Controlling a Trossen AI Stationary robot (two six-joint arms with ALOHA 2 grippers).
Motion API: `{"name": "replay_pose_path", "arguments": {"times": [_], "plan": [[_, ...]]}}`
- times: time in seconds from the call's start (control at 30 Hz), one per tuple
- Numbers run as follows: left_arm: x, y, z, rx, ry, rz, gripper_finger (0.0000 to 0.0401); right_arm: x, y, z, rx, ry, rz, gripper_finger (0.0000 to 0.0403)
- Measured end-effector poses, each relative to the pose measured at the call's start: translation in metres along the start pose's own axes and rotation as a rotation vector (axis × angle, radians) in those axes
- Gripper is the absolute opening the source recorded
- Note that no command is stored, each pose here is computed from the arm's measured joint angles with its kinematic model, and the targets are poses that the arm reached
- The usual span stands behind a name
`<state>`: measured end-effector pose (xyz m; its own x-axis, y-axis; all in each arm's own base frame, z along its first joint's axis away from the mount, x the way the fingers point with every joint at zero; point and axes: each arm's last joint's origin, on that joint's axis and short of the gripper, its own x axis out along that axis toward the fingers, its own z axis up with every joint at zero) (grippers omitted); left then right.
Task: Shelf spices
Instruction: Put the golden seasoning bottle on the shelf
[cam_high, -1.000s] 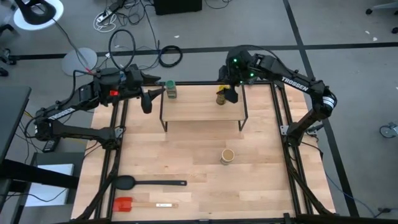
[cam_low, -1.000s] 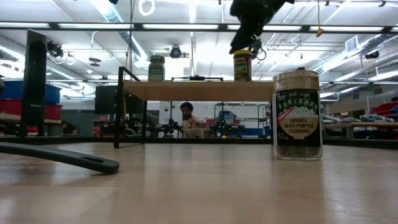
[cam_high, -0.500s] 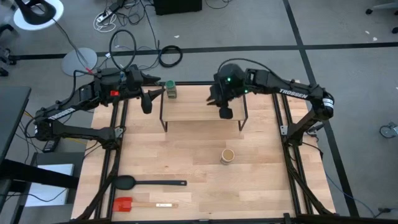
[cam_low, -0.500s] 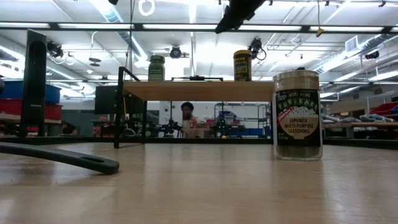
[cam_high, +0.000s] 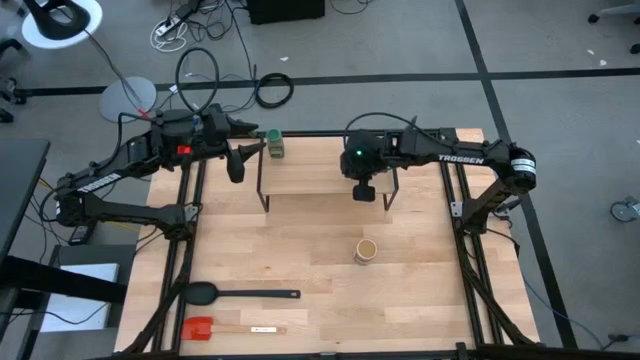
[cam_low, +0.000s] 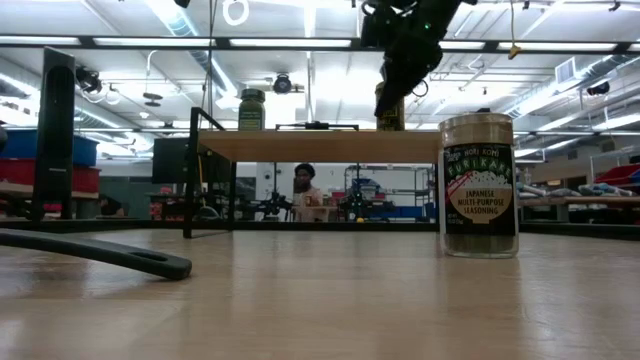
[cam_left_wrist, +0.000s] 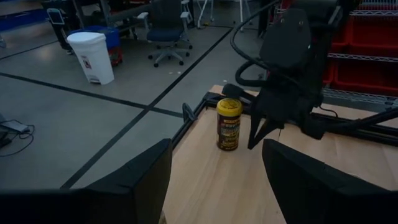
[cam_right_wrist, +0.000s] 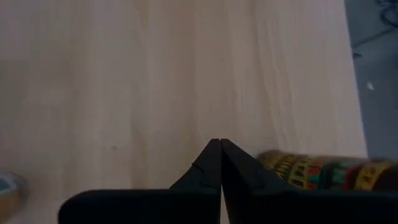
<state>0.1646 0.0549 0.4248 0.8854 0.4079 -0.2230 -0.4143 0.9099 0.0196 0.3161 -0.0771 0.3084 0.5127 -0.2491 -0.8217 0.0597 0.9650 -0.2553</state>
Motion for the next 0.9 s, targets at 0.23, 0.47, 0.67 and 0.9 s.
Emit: {"name": "replay_pose_path", "arguments": {"times": [0.23, 0.47, 0.67, 0.9], "plan": [[0.000, 0.000, 0.000, -0.002, 0.000, -0.001, 0.0254, 0.006, -0.001, -0.008, 0.007, 0.069, -0.118, 0.0001], [0.000, 0.000, 0.000, -0.002, 0.000, -0.001, 0.0254, 0.013, -0.003, -0.016, 0.018, 0.115, -0.198, 0.0000], [0.000, 0.000, 0.000, -0.003, -0.001, -0.001, 0.0254, 0.016, -0.008, -0.020, 0.043, 0.135, -0.236, 0.0000], [0.000, 0.000, 0.000, -0.009, 0.000, -0.001, 0.0254, 0.016, -0.010, -0.021, 0.049, 0.145, -0.269, 0.0000]]}}
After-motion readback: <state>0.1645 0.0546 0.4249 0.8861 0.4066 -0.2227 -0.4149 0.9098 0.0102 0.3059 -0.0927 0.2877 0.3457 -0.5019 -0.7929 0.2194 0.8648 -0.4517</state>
